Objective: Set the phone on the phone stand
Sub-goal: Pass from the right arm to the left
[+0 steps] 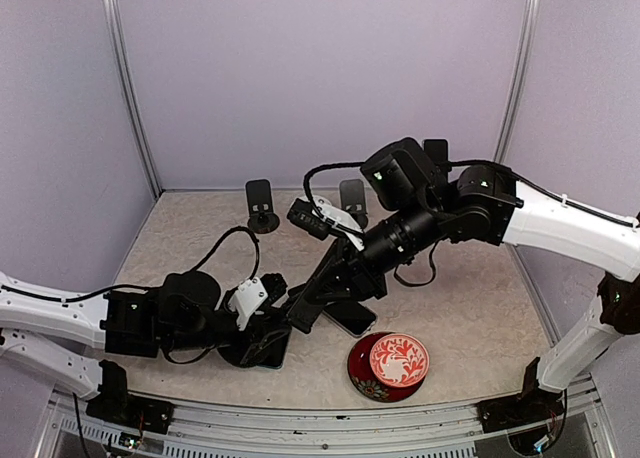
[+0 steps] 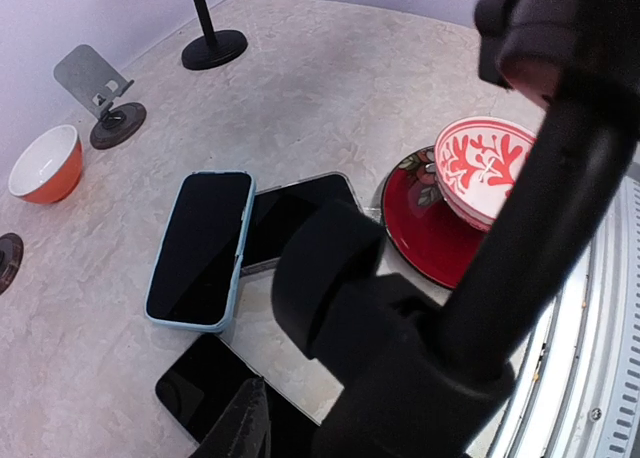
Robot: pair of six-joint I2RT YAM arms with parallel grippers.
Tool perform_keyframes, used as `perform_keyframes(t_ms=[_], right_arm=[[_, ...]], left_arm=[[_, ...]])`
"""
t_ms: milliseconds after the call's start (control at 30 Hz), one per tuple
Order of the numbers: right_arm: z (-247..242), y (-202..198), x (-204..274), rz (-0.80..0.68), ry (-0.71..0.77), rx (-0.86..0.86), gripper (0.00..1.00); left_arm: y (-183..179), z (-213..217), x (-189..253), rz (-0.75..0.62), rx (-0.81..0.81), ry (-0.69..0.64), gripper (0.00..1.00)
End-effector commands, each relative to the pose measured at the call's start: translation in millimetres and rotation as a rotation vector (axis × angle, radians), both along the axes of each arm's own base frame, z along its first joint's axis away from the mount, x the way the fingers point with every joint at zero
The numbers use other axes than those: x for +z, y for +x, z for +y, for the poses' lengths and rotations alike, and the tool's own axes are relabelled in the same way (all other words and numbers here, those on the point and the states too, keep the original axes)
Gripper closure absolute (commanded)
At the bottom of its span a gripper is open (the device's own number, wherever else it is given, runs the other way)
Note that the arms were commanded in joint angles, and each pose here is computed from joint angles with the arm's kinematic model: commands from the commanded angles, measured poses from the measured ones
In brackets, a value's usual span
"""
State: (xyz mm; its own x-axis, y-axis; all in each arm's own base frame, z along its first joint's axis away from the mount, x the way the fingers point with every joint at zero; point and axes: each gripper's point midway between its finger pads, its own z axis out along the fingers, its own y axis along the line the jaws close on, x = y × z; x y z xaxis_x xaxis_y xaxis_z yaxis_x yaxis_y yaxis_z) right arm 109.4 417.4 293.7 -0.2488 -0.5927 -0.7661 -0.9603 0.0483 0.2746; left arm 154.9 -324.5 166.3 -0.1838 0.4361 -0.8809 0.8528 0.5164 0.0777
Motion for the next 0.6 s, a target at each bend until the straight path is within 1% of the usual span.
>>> perform_keyframes(t_ms=[0,67,100,167,200,300,367,400,433,567], right_arm=[[10.3,-9.2,57.8,-0.076,0.19,0.065,1.0],[11.0,-8.5,58.7,-0.079,0.197,0.061,1.0],[11.6,-8.1,57.9,-0.078,0.198,0.06,0.98],[12.1,-7.0,58.5,-0.083,0.204,0.055,0.92],[12.8,-6.1,58.1,-0.085,0.207,0.05,0.88],[13.2,-4.1,59.2,-0.087,0.217,0.035,0.76],[12.6,-2.1,62.0,-0.098,0.227,0.022,0.62],[11.4,0.0,63.5,-0.109,0.232,0.009,0.5],[9.8,2.6,66.0,-0.124,0.24,-0.007,0.39],[-6.8,15.7,82.9,-0.209,0.29,-0.113,0.03]], left_arm=[[8.2,-5.0,21.3,-0.004,0.041,-0.089,0.74],[7.9,-6.4,20.7,-0.001,0.037,-0.092,0.82],[7.8,-7.2,19.6,0.002,0.035,-0.091,0.89],[7.6,-9.3,17.2,0.006,0.032,-0.09,0.98],[8.4,-10.0,16.7,0.005,0.034,-0.09,1.0],[11.1,-11.8,15.1,0.004,0.046,-0.089,1.0],[13.1,-11.7,17.1,-0.001,0.057,-0.099,1.0],[13.7,-11.4,19.3,-0.007,0.061,-0.109,1.0],[14.6,-10.5,21.6,-0.013,0.065,-0.119,1.0],[12.7,-9.9,30.8,-0.011,0.043,-0.166,1.0]])
